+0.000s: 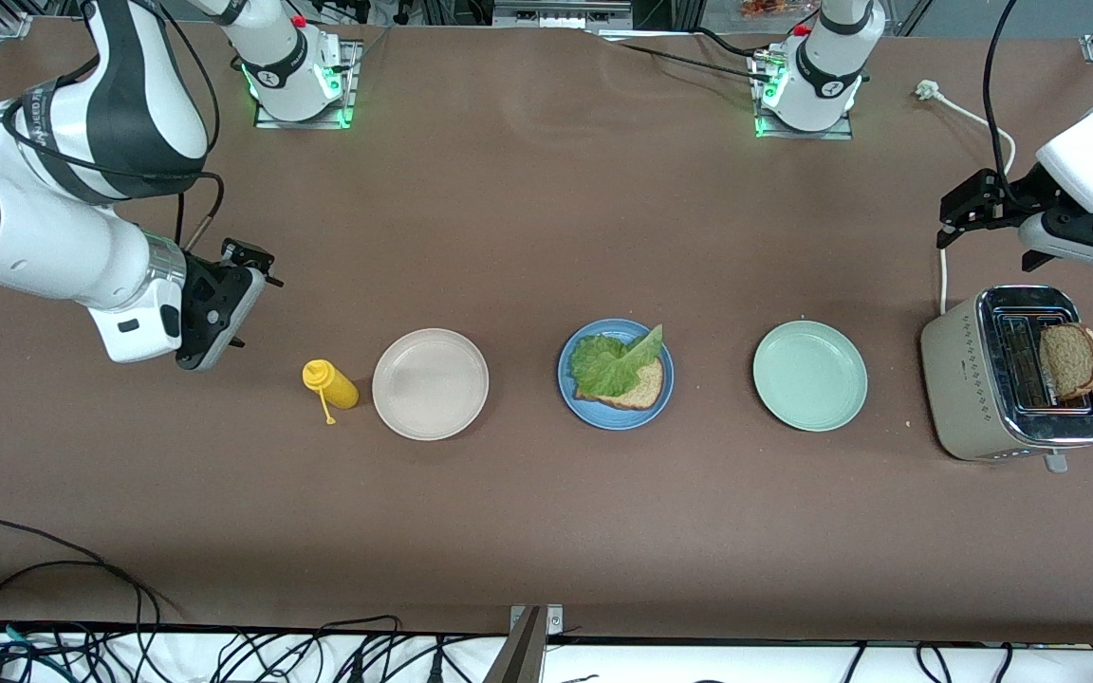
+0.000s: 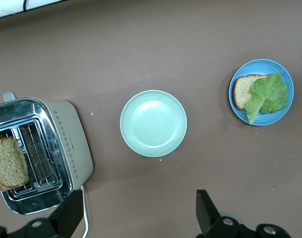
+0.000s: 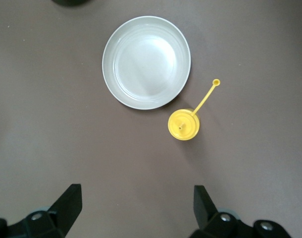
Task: Make sandwich in blue plate with both arms
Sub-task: 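Move the right gripper beside the yellow mustard bottle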
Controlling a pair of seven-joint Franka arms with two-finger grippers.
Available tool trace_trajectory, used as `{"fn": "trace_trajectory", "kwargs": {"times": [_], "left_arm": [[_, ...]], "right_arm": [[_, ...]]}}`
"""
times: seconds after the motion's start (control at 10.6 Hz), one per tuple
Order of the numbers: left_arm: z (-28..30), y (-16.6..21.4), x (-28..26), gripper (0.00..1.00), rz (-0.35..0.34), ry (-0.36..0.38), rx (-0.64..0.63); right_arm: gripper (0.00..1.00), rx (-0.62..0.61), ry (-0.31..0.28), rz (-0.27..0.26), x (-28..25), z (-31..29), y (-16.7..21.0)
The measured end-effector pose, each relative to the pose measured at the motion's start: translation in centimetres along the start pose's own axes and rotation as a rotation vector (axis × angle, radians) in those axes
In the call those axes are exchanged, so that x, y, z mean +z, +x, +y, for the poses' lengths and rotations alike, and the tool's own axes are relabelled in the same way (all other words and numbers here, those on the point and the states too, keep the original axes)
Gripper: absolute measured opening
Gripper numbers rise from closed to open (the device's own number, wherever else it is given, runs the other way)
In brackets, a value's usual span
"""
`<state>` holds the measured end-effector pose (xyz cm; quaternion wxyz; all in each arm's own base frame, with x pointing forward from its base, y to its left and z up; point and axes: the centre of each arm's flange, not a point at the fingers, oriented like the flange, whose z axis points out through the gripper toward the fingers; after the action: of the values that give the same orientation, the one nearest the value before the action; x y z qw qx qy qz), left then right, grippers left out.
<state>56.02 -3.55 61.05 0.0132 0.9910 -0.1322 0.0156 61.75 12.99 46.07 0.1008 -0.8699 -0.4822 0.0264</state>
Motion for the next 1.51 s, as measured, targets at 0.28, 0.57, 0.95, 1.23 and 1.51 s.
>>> {"fn": "trace_trajectory", "kwargs": {"times": [0.28,0.57,0.95,1.23,1.51], "left_arm": [[0.0,0.0,0.0,1.00,0.000,0.000,0.000],[0.0,0.0,0.0,1.00,-0.001,0.000,0.000],[-0.1,0.0,0.1,1.00,-0.002,0.000,-0.001],[-0.1,0.0,0.1,1.00,-0.003,-0.001,-0.001],[-0.1,0.0,0.2,1.00,-0.004,-0.001,-0.001]], "right_arm": [[1.00,-0.033,0.037,0.007,1.3,0.7,-1.2],[1.00,-0.101,0.095,0.075,3.1,2.9,-2.9],[1.00,-0.243,0.220,0.209,9.8,7.9,-6.0],[1.00,-0.376,0.263,0.294,14.4,11.5,-9.8],[1.00,-0.451,0.296,0.411,18.4,14.1,-13.4]]}}
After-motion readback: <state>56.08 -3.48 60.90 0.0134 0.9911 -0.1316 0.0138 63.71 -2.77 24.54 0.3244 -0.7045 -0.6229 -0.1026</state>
